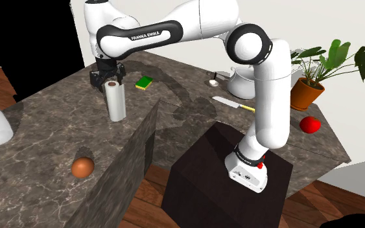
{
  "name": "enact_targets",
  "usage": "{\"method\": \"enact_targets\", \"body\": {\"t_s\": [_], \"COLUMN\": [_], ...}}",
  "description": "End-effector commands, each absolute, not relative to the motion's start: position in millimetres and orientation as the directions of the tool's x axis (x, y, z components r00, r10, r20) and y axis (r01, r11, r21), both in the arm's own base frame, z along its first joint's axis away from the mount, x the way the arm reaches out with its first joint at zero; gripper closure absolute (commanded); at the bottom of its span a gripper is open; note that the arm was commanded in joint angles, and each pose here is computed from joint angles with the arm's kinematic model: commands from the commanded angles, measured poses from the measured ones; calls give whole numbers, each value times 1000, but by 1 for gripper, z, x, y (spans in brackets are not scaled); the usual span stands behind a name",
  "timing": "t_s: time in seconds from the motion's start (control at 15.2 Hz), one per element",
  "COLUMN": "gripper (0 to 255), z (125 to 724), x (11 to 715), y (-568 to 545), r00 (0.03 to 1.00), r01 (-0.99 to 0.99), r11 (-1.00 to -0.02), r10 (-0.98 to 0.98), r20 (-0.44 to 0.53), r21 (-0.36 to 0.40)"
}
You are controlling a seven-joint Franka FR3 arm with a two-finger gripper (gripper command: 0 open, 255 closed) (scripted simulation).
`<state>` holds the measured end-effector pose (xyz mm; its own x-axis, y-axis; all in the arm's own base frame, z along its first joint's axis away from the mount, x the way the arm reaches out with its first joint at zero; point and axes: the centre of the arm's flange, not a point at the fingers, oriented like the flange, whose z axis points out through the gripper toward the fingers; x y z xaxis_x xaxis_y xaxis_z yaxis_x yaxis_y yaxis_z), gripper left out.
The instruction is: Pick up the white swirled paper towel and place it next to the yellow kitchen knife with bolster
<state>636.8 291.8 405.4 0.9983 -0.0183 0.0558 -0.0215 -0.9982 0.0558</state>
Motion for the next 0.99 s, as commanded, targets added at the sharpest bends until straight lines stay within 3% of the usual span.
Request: {"method": "enact_targets", "body": {"t_s": [0.0, 0.26, 0.33, 0.92], "gripper": [0, 0, 255, 255], "z": [405, 405, 405, 405], "x": [637, 637, 637, 637], "y": [292, 292, 292, 292], "r00": [998, 998, 998, 998], "r01": [-21, -21, -21, -21], "r11": [-998, -998, -998, -998], "r10": [-18, -18, -18, -18], "r20": [56, 56, 56, 56], "r21": [56, 56, 56, 56]}}
